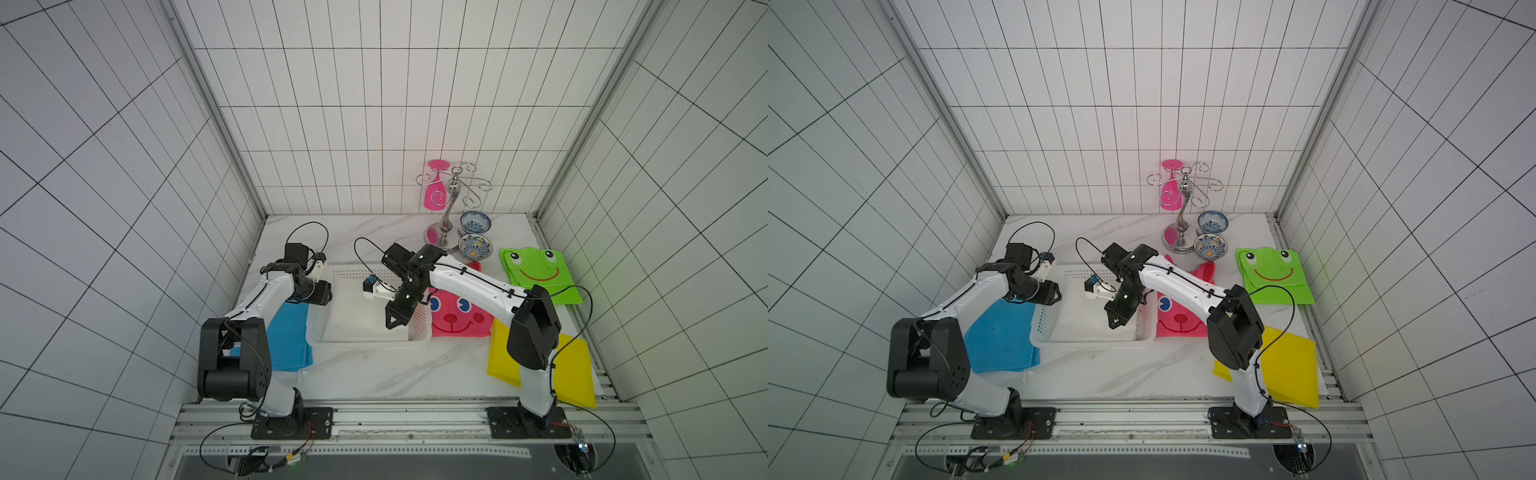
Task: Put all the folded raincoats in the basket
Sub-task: Place the raincoat in the basket.
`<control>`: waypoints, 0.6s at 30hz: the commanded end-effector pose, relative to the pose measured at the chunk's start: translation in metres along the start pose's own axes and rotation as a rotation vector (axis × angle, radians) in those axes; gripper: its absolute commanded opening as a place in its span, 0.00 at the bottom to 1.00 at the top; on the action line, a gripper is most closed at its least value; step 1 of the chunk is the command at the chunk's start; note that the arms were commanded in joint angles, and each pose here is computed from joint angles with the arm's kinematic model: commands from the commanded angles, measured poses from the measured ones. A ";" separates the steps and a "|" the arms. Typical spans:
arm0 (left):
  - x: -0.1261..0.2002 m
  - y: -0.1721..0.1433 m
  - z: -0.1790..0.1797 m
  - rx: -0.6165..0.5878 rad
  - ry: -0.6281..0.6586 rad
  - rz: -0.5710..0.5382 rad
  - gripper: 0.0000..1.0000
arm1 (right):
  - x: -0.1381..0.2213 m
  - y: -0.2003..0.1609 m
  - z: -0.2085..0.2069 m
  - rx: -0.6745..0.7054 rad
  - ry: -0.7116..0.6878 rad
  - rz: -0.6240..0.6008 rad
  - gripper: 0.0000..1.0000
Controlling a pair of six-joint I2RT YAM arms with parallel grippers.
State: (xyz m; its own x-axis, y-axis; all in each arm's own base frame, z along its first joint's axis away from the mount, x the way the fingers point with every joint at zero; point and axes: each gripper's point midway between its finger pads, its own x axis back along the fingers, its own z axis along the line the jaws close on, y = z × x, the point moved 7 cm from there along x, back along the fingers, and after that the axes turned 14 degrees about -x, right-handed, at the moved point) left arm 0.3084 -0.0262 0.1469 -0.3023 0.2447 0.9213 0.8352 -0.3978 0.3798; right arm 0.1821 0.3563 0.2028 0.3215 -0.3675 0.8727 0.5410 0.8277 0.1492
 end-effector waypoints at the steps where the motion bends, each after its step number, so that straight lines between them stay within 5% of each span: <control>1: 0.001 0.005 0.000 0.011 -0.031 -0.007 0.58 | -0.023 -0.014 -0.008 0.004 -0.086 0.128 0.05; 18: -0.005 0.001 0.003 0.035 -0.053 0.027 0.56 | -0.072 -0.005 -0.071 -0.062 -0.350 0.213 0.00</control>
State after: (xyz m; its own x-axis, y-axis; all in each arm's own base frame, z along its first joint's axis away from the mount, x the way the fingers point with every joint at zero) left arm 0.3054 -0.0257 0.1385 -0.2438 0.2763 0.9296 0.8603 -0.3809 0.3388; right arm 0.1962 0.3536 0.1267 0.2134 -0.0790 0.9738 0.5093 0.8596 -0.0419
